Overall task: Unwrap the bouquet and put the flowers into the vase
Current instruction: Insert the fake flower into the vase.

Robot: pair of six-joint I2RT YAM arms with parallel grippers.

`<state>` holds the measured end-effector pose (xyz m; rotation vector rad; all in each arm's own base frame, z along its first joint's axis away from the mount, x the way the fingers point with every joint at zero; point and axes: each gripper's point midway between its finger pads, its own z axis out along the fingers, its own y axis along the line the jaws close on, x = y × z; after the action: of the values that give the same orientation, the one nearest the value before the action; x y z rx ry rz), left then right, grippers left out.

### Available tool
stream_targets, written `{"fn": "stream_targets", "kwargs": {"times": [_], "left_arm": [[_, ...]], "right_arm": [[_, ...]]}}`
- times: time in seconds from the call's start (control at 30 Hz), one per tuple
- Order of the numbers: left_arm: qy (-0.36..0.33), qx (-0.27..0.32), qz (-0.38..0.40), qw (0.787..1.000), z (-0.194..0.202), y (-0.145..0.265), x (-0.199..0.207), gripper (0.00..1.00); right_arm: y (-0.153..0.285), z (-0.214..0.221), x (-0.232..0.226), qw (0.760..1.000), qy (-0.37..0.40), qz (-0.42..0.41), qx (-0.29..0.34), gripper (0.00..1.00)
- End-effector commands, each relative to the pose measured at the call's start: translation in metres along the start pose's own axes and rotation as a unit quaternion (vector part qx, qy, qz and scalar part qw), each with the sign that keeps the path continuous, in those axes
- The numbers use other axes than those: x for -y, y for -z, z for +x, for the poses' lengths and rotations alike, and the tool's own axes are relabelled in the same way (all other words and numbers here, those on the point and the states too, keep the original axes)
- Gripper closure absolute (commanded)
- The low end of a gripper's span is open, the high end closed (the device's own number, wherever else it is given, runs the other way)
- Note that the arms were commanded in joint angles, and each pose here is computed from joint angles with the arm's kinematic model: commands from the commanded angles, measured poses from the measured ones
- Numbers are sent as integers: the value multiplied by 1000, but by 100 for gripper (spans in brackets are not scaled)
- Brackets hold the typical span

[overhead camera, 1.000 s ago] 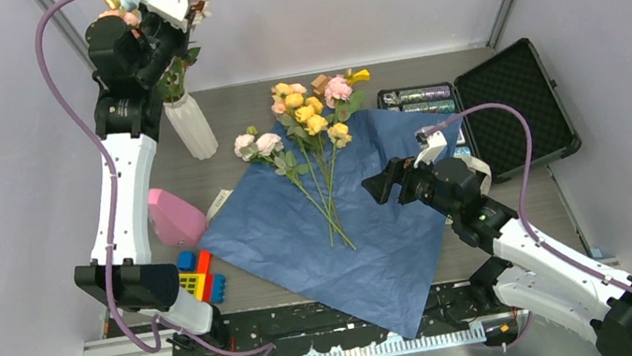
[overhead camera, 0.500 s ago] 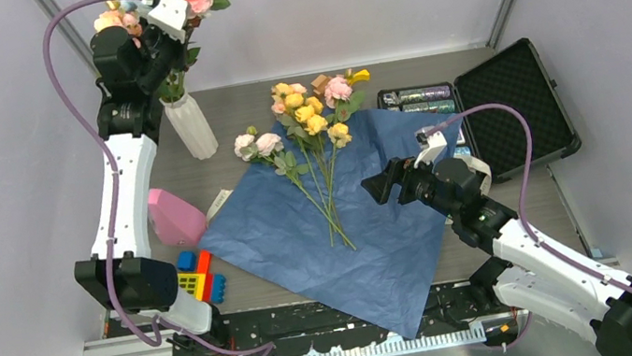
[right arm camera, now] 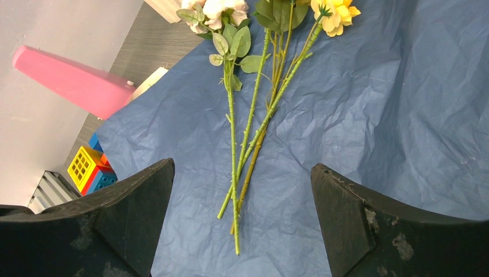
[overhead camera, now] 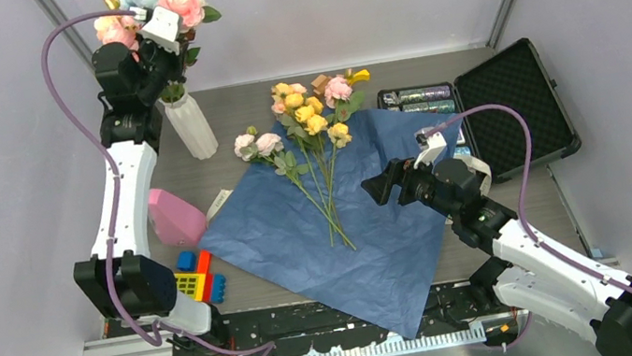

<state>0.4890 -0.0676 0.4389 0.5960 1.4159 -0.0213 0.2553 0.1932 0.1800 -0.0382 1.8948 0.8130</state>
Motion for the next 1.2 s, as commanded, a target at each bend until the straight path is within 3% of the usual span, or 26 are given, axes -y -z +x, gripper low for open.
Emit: {"fn": "stream_targets", "kwargs": {"times": [0.0,0.37,1.17], "left_arm": [[3,44,-22,999,-27,15,-12,100],[20,31,-44,998,0,16,-26,100],[54,-3,-43,998,47,15,-14,100]], "right_arm": [[0,-15,-9,999,-2,-19,28,7],[2,-14,-9,999,-3,-20,30,6],[5,-14,-11,999,-7,-28,33,7]]}}
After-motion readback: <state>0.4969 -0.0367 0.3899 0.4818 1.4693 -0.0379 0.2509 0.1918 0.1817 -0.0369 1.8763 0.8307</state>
